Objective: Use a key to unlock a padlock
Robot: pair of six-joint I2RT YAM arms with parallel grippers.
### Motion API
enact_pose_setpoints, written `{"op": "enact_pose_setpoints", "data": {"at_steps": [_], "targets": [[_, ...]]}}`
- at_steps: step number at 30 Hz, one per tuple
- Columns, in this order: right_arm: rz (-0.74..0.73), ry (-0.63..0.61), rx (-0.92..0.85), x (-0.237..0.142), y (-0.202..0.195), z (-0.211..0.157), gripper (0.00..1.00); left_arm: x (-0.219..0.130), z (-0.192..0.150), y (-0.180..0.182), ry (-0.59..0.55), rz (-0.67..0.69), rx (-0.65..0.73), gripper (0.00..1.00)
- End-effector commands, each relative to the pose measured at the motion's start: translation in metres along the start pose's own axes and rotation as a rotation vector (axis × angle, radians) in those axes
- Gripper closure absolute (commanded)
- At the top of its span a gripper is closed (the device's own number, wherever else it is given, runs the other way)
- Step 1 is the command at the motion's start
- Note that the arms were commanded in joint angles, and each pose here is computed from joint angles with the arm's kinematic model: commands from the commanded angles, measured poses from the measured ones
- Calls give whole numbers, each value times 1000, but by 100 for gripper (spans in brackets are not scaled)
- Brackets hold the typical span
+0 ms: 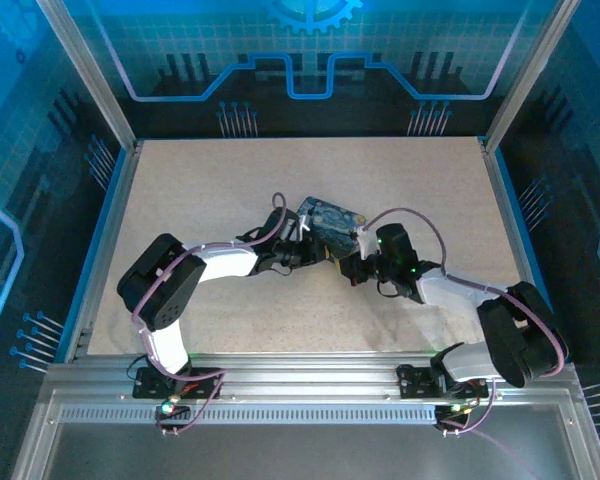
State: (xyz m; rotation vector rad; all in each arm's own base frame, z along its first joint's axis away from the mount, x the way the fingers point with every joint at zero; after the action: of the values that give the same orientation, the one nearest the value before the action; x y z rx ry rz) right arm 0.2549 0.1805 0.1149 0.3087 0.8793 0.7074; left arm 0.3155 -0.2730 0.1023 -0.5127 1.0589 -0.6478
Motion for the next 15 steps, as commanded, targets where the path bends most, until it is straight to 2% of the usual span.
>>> {"op": "enact_pose_setpoints", "data": {"at_steps": [1,8,15], "targets": [[2,-13,-14,4,1,-7,100,-11,11,-21,-24,-56,6,81],[7,47,4,20,-6,-22,100,-15,11,-22,-33,-56,6,81],[28,44,19,30,-6,-18,100,-16,10,-21,-34,-57,5,82]]}}
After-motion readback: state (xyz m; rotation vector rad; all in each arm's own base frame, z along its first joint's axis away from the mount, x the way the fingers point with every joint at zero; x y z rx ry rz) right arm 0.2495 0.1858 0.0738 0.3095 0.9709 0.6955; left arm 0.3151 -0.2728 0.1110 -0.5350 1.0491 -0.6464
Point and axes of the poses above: each hand's point on the last joint's axis, 136 mm out from that joint toward the fingers, its own x axis out along the fingers, its own y axis along the line the jaws close on, z = x × y, the point moved 6 cm from there along -x, back along the fingers, and after that the axes turned 8 degrees about x, right-handed, at the moved point
